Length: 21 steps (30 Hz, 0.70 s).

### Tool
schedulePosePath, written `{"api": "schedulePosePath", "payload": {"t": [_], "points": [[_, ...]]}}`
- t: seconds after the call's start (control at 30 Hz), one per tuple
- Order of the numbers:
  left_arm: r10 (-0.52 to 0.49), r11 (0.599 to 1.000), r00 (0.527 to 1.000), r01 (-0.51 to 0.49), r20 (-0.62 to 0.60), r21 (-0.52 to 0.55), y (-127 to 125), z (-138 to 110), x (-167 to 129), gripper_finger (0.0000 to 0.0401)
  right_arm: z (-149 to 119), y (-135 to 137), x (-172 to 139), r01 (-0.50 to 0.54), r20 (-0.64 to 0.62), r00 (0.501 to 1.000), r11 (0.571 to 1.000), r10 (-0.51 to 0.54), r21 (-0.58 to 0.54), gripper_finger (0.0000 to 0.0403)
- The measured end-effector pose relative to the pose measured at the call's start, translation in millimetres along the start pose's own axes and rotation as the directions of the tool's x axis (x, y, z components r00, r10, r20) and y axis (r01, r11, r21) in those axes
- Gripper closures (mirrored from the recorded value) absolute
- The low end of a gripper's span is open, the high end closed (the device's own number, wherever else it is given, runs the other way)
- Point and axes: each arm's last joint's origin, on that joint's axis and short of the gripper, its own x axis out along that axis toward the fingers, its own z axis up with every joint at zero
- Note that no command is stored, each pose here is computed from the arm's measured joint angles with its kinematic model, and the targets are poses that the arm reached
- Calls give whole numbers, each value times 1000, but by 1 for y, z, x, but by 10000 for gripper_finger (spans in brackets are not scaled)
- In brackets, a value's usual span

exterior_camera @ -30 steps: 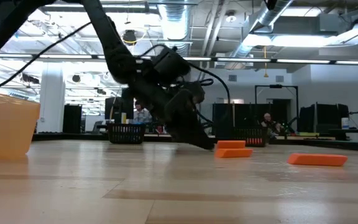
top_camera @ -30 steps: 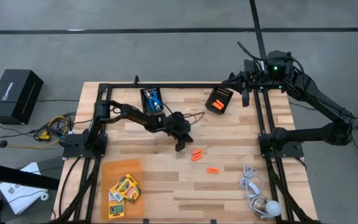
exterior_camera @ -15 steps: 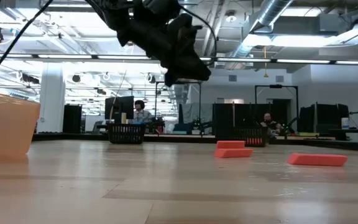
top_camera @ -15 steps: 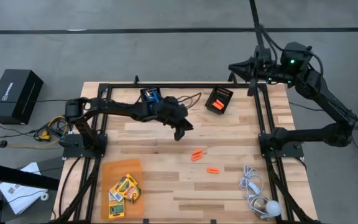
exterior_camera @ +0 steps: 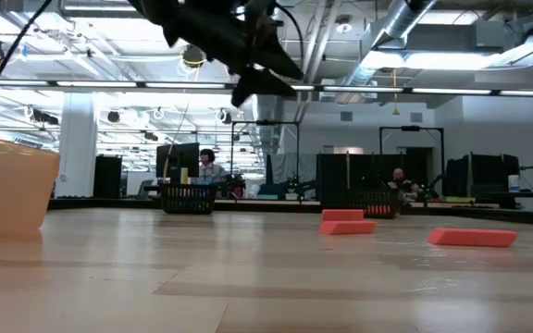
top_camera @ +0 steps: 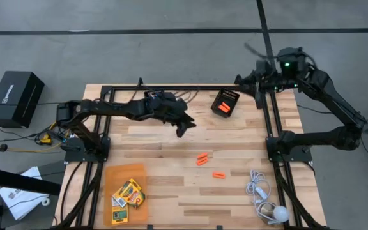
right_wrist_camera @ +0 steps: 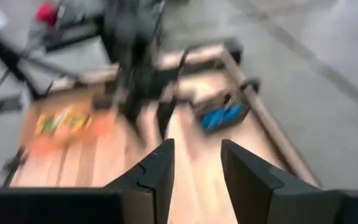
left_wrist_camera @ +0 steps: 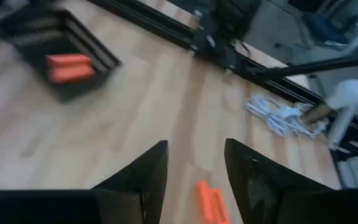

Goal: Pick & Place School Supplies
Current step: Put the orange eraser into the right black bin

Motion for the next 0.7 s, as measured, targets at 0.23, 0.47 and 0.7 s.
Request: {"api": "schedulePosePath", "payload": {"t": [0.23,0.47,0.7], "points": [[114,993,993,-115,25,36,7,17,-57,258,-21,6,27,-112,-134,985,993,106,-37,274],[171,981,985,-170,-2,99,4,17,-101,260,-45,10,81,-184,-244,952,983,185,28,274],[188,970,980,-175,-67,172,-5,3,-124,262,-64,24,149,-253,-392,888,967,239,18,274]]}}
